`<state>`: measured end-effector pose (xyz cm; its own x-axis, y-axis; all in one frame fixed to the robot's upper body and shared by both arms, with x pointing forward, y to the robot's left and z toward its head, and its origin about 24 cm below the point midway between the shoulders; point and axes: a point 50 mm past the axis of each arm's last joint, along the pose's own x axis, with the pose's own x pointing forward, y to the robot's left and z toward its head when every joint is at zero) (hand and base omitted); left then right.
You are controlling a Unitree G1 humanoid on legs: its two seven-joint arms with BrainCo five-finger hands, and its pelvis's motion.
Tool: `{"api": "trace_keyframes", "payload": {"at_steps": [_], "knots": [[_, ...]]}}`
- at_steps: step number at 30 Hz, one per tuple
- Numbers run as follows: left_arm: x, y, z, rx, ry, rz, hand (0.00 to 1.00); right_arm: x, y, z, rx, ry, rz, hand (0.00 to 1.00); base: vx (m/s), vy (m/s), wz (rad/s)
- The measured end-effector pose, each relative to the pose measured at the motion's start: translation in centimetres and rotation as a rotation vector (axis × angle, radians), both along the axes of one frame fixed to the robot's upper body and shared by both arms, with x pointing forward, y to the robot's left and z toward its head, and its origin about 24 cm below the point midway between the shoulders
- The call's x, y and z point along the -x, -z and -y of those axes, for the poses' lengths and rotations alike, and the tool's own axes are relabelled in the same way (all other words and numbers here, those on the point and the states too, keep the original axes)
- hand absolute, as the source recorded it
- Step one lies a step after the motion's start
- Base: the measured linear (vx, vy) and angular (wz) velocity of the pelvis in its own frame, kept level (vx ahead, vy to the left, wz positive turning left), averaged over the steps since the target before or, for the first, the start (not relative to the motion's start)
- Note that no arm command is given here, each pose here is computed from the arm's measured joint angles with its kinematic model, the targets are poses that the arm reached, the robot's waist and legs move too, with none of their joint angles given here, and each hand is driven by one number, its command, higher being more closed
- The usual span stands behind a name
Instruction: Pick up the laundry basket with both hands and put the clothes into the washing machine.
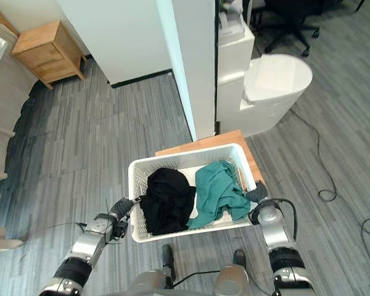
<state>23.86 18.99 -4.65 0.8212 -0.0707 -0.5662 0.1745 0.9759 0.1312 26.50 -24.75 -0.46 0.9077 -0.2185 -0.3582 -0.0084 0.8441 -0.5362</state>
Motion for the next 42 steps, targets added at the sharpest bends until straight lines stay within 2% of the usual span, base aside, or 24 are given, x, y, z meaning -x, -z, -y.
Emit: {"api": "trace_keyframes", "payload": {"at_steps": [9, 14, 18, 30, 34, 37, 39, 42], "knots": [[1.1, 0.2, 2.2, 0.114, 0.003, -0.005, 1.0, 2.9, -1.4, 1.8, -0.027, 0.087, 0.069, 1.0, -0.04, -0.034, 0.04], [4.7, 0.2, 2.6, 0.17, -0.067, -0.008, 1.0, 2.4, -3.4, 0.8, 0.002, 0.032, 0.141, 1.0, -0.02, -0.032, -0.97], [5.8, -0.5, 1.6, 0.185, -0.134, 0.022, 1.0, 2.1, -4.4, -1.2, -0.003, -0.044, 0.189, 1.0, 0.04, 0.095, -1.27], [5.6, -0.9, 1.4, 0.185, -0.16, 0.052, 1.0, 4.1, -5.0, -1.9, -0.003, -0.002, 0.24, 1.0, -0.05, 0.147, -1.14], [5.1, -0.5, 0.2, 0.203, -0.233, 0.063, 1.0, 2.3, -3.9, -3.0, -0.053, 0.007, 0.224, 1.0, -0.09, 0.006, -1.92], [6.7, 0.6, -1.0, 0.205, -0.33, 0.012, 1.0, 1.5, -2.3, -4.3, -0.048, -0.066, 0.156, 1.0, -0.19, -0.079, -1.72], [6.5, 1.1, -0.3, 0.251, -0.359, 0.011, 1.0, 0.3, -3.1, -4.4, -0.03, -0.084, 0.181, 1.0, -0.23, -0.115, -2.12], [6.6, 1.2, -0.4, 0.251, -0.351, 0.007, 1.0, 0.5, -2.9, -3.9, -0.017, -0.078, 0.17, 1.0, -0.04, -0.204, -0.4]]}}
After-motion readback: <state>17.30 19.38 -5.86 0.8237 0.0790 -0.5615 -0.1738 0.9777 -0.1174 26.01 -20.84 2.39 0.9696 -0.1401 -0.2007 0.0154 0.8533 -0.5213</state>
